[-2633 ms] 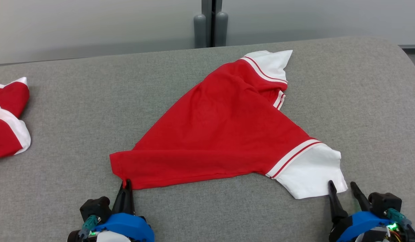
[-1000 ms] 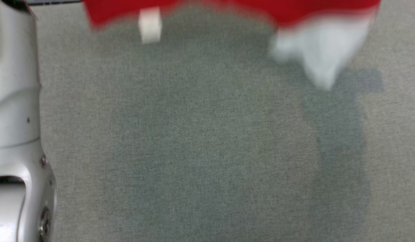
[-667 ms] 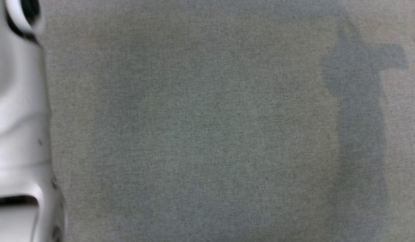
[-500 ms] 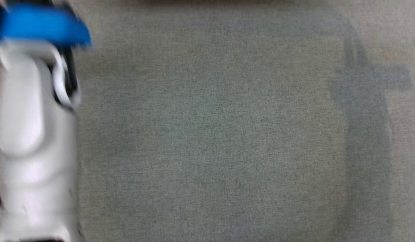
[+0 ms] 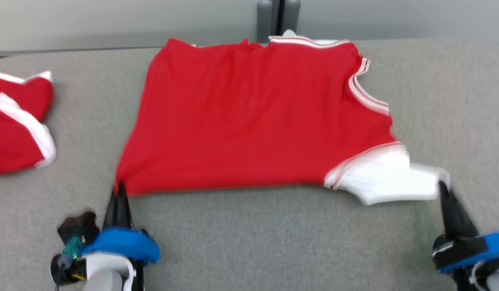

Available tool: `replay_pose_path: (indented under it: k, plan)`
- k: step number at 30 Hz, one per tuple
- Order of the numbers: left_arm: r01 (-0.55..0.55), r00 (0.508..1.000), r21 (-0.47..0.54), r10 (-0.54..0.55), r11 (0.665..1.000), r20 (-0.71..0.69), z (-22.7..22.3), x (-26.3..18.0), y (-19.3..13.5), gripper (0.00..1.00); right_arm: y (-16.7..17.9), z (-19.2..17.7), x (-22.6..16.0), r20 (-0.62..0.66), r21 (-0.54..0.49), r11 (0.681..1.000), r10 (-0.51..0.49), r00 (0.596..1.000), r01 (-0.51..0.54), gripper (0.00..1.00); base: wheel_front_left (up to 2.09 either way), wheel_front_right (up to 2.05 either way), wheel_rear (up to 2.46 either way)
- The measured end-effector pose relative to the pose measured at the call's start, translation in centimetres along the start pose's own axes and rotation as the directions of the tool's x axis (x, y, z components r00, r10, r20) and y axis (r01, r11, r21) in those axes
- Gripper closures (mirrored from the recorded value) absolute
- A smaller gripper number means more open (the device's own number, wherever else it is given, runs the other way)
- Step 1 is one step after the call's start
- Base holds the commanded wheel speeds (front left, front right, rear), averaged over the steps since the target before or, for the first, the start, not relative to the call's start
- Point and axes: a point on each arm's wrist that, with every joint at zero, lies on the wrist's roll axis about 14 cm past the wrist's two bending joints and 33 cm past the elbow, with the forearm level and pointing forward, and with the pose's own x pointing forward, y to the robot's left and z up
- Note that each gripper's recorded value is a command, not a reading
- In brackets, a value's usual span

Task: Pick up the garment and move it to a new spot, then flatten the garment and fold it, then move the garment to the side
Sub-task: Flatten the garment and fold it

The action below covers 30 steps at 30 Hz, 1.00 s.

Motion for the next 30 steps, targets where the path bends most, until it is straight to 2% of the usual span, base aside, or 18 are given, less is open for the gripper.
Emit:
replay_pose_path:
  k: [7, 12, 16, 20, 23, 26, 29, 30]
  plan:
    - [-0.024, 0.998, -0.020, 0.023, 0.999, -0.067, -3.0, -7.6, 1.2, 1.00, 0.3, -4.4, -8.0, -0.136, 0.016, 1.000, 0.016, 0.991, -0.014, 1.00, 0.00, 0.00, 0.00]
    - [-0.039, 0.992, -0.031, 0.035, 0.999, -0.125, -5.8, -12.4, 1.8, 1.00, -1.5, -4.7, -12.4, -0.137, 0.024, 0.999, -0.027, 0.990, 0.031, 1.00, 0.00, 0.00, 0.00]
    - [-0.026, 0.992, -0.031, 0.022, 0.999, -0.126, -6.3, -13.9, 1.5, 1.00, -2.3, -4.0, -14.1, -0.112, 0.026, 0.999, -0.043, 0.993, 0.046, 1.00, 0.00, 0.00, 0.00]
    - [-0.012, 0.997, -0.030, 0.009, 0.999, -0.079, -4.9, -13.7, 1.1, 1.00, -1.9, -2.2, -13.5, -0.051, 0.043, 0.998, -0.034, 0.998, 0.036, 1.00, 0.00, 0.00, 0.00]
    - [0.013, 1.000, -0.024, -0.014, 1.000, -0.025, -3.0, -12.2, 0.3, 1.00, -0.7, -0.8, -11.7, -0.006, 0.048, 0.999, -0.002, 1.000, 0.002, 1.00, 0.00, 0.00, 0.00]
    - [0.044, 0.999, -0.021, -0.044, 0.999, 0.029, -0.6, -9.1, -1.1, 1.00, 0.3, 1.5, -8.2, 0.057, 0.029, 0.999, 0.021, 0.998, -0.023, 1.00, 0.00, 0.00, 0.00]
    - [0.080, 0.997, -0.011, -0.079, 0.997, 0.026, 0.0, -6.5, -2.6, 1.00, 0.7, 2.7, -5.0, 0.083, 0.010, 1.000, 0.026, 0.996, -0.027, 1.00, 0.00, 0.00, 0.00]
    - [0.101, 0.995, 0.004, -0.101, 0.995, 0.010, -0.1, -4.8, -3.5, 1.00, 0.9, 3.2, -2.8, 0.086, -0.014, 0.999, 0.030, 0.996, -0.029, 1.00, 0.00, 0.00, 0.00]
